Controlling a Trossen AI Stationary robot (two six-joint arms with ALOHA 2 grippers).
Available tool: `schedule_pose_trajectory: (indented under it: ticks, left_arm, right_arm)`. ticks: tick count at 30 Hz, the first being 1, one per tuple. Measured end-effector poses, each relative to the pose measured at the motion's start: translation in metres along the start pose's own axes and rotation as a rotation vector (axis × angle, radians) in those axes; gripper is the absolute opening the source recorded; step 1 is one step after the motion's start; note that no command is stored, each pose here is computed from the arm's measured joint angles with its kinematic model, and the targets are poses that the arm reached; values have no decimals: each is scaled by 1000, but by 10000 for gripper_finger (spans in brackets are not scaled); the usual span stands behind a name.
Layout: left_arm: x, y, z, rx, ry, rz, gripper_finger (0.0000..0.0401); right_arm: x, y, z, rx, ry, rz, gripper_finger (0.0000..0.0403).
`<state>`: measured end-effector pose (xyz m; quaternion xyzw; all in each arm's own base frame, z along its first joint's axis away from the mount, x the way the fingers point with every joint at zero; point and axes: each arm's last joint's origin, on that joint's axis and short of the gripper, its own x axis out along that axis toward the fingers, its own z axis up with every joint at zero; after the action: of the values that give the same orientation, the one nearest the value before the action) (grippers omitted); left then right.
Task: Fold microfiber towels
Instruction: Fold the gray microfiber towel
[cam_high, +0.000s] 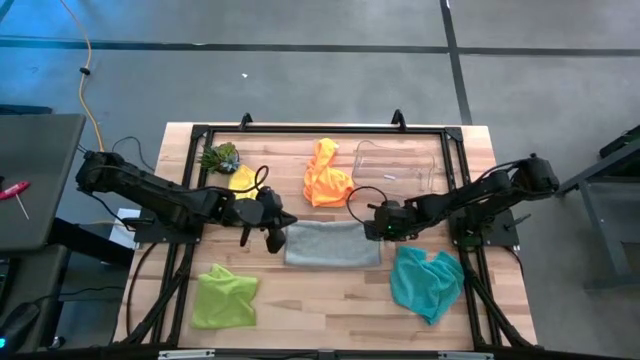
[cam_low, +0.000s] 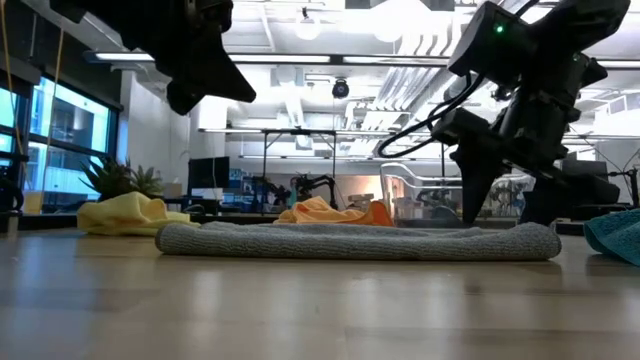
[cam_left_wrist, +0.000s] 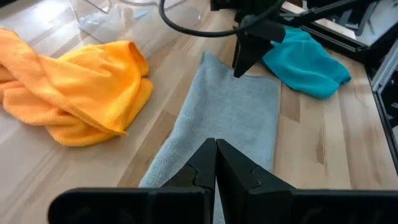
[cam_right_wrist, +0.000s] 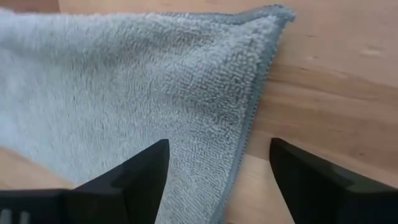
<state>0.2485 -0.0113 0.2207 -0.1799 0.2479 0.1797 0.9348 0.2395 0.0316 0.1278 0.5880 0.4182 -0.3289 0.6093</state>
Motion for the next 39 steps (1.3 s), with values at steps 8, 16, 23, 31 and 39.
schedule_pose_trajectory:
  ticks: [8, 16, 23, 31, 39]
  left_arm:
    - [-2, 8, 7, -22, -31, 22, 0]
    - [-8, 14, 15, -37, -69, 27, 0]
    - [-11, 16, 19, -49, -89, 27, 0]
    - [-12, 14, 19, -48, -64, -42, 0]
    - [-13, 12, 22, -40, -102, -62, 0]
  right_arm:
    - [1, -2, -7, 55, -37, -15, 214]
    - [2, -1, -12, 77, -30, 5, 189]
    - [3, -1, -13, 77, 6, 7, 188]
    - [6, 2, -14, 68, 43, 25, 188]
    - [17, 0, -13, 121, 13, -9, 154]
